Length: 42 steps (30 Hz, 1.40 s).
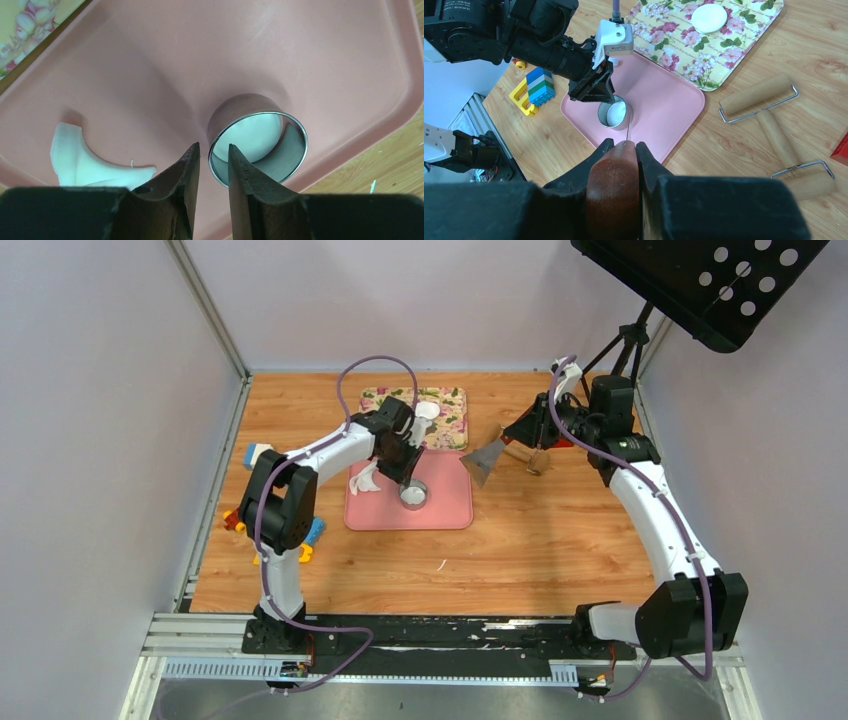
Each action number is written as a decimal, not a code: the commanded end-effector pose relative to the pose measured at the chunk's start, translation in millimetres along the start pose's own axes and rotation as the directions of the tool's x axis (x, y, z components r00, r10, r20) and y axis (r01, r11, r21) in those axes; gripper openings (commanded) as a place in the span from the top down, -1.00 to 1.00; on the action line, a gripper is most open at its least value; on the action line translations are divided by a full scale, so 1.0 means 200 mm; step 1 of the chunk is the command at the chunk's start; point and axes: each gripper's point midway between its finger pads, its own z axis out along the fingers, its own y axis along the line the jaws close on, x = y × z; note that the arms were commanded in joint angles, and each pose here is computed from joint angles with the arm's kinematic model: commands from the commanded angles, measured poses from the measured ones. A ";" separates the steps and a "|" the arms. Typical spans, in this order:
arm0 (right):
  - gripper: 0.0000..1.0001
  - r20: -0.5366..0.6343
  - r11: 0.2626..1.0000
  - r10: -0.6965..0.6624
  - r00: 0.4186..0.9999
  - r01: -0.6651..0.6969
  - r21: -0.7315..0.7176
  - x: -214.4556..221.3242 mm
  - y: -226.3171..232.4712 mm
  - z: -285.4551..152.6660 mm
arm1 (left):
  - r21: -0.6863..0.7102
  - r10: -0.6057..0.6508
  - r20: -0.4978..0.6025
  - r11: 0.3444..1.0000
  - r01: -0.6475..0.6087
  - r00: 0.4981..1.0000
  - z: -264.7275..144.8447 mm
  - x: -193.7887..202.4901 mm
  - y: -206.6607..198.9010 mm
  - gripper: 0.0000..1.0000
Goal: Roll out the dumpling wrappers from the dough
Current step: Pick up the dumpling mold from the work surface.
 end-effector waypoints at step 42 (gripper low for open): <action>1.00 0.053 0.965 0.254 0.966 -0.257 0.059 0.07 -0.21 0.15 | 0.098 -0.018 0.136 0.995 0.004 0.991 -0.16 -0.18 -0.12 1.00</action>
